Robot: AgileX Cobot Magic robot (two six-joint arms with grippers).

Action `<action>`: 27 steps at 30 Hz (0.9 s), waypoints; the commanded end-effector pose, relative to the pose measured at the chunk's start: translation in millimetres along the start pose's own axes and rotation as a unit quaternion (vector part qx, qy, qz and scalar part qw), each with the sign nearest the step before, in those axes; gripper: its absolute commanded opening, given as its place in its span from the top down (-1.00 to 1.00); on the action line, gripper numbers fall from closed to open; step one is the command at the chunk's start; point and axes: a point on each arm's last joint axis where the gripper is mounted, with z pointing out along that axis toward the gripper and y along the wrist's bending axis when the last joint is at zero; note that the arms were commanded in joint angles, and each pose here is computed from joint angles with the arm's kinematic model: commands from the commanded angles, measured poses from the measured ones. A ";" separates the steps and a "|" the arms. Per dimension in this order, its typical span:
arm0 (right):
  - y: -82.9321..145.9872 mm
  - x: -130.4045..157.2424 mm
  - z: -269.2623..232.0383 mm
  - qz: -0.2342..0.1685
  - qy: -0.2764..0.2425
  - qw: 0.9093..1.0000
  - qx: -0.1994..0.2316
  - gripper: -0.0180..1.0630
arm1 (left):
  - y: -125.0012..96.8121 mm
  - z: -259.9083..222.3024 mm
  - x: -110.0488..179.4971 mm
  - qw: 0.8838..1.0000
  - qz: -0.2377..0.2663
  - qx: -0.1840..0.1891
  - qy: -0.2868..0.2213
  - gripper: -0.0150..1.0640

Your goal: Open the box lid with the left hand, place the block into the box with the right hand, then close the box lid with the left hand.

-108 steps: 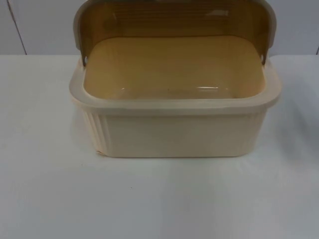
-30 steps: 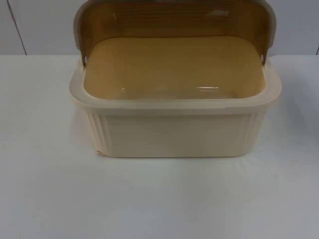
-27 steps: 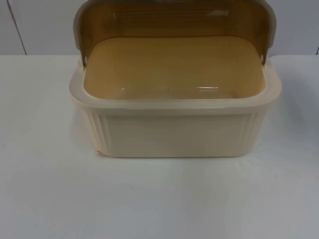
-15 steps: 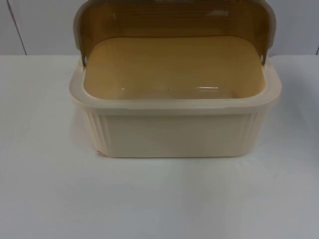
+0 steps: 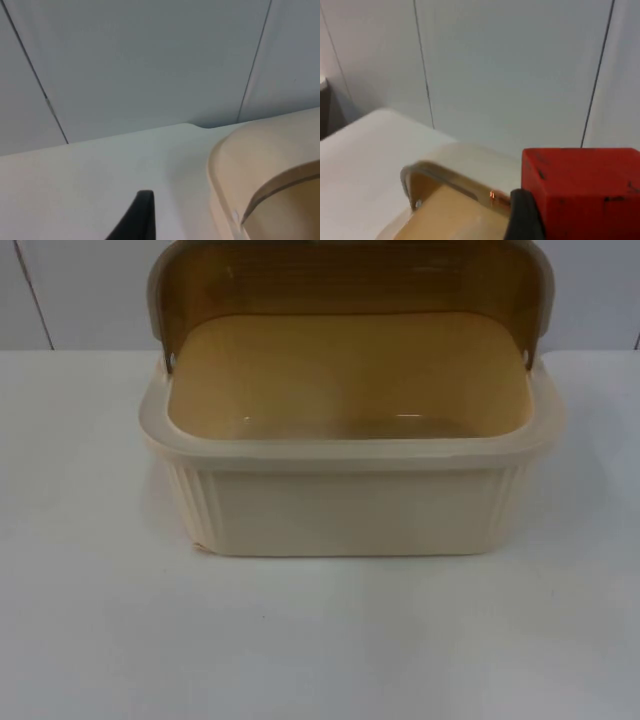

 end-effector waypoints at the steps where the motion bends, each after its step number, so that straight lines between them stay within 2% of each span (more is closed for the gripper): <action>1: 1.4 -5.2 4.6 0.011 0.009 1.000 -0.001 0.97 | -1.2 -3.0 -0.1 1.000 0.005 -0.001 -0.001 -0.92; 4: 0.7 -9.5 14.0 0.001 0.032 0.999 0.002 0.97 | -0.3 -3.0 0.2 1.000 0.011 -0.006 0.001 -0.92; 8: -0.7 -0.2 27.0 -0.011 0.057 0.998 0.010 0.97 | 0.3 -3.0 0.3 1.000 0.014 -0.009 0.001 -0.92; 11: -0.9 22.0 45.2 -0.018 0.097 0.995 0.010 0.97 | 0.3 -3.0 0.3 1.000 0.014 -0.009 0.001 -0.92; 13: 0.1 27.5 47.7 -0.018 0.103 0.994 0.009 0.97 | 0.3 -3.0 0.3 1.000 0.014 -0.009 0.001 -0.92; 17: 1.2 71.0 55.7 -0.017 0.109 0.994 0.003 0.97 | 0.3 -3.0 0.3 1.000 0.014 -0.009 0.001 -0.92; 24: 2.0 97.5 65.5 -0.017 0.116 0.993 -0.001 0.97 | 0.3 -3.0 0.3 1.000 0.014 -0.009 0.001 -0.92; 27: 2.3 117.6 84.0 -0.017 0.140 0.990 -0.002 0.97 | 0.3 -3.0 0.3 1.000 0.014 -0.009 0.001 -0.92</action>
